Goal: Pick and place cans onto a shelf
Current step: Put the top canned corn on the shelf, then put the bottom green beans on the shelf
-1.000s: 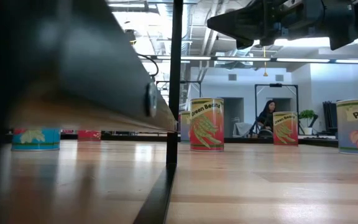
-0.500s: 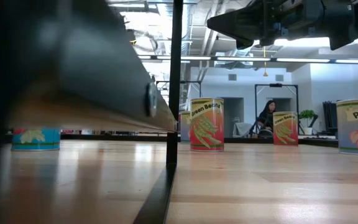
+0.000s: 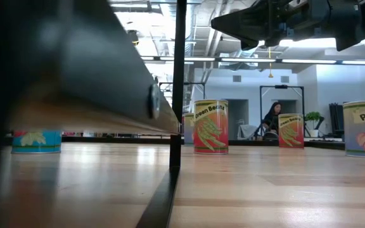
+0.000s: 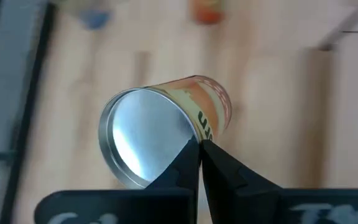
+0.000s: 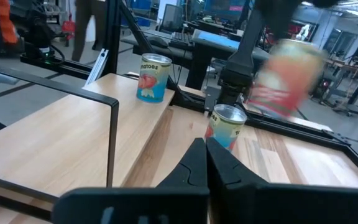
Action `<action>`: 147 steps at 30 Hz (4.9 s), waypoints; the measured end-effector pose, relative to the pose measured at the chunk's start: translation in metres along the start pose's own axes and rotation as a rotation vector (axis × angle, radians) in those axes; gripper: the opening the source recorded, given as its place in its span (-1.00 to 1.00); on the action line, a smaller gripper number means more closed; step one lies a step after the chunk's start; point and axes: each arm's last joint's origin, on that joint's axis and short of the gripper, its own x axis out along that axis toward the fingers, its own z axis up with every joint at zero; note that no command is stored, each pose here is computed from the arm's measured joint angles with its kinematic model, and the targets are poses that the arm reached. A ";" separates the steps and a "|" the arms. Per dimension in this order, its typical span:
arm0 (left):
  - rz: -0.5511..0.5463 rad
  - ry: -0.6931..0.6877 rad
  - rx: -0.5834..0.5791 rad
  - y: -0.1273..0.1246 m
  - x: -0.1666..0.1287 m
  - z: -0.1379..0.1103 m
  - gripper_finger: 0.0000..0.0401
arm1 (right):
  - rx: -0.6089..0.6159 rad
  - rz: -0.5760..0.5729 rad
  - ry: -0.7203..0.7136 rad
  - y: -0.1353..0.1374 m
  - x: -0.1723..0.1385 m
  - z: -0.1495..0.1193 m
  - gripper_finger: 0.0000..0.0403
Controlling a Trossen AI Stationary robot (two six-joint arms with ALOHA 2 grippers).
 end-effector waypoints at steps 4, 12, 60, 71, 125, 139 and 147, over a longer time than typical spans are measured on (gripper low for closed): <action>-0.032 0.036 0.012 -0.046 -0.002 -0.005 -1.00 | 0.005 0.000 0.002 0.000 0.000 0.000 -0.98; -0.028 0.145 0.029 -0.122 0.009 -0.016 -1.00 | 0.013 0.000 0.002 0.000 0.000 0.000 -0.98; -0.094 0.296 0.038 -0.203 0.019 -0.062 -1.00 | 0.020 0.001 0.007 0.000 0.000 -0.001 -0.98; -0.098 0.322 0.039 -0.202 0.019 -0.063 -0.91 | 0.022 0.001 0.008 0.000 0.000 -0.001 -0.98; -0.423 -0.718 0.127 -0.047 0.126 -0.045 -1.00 | 0.075 -0.145 0.118 -0.011 -0.013 0.019 -0.98; -0.336 -0.994 0.107 -0.018 0.143 -0.056 -1.00 | 0.143 -0.275 0.642 -0.043 -0.044 0.072 -0.98; -0.320 -0.985 0.096 -0.014 0.149 -0.061 -1.00 | 0.231 -0.283 0.741 -0.033 -0.056 0.066 -0.98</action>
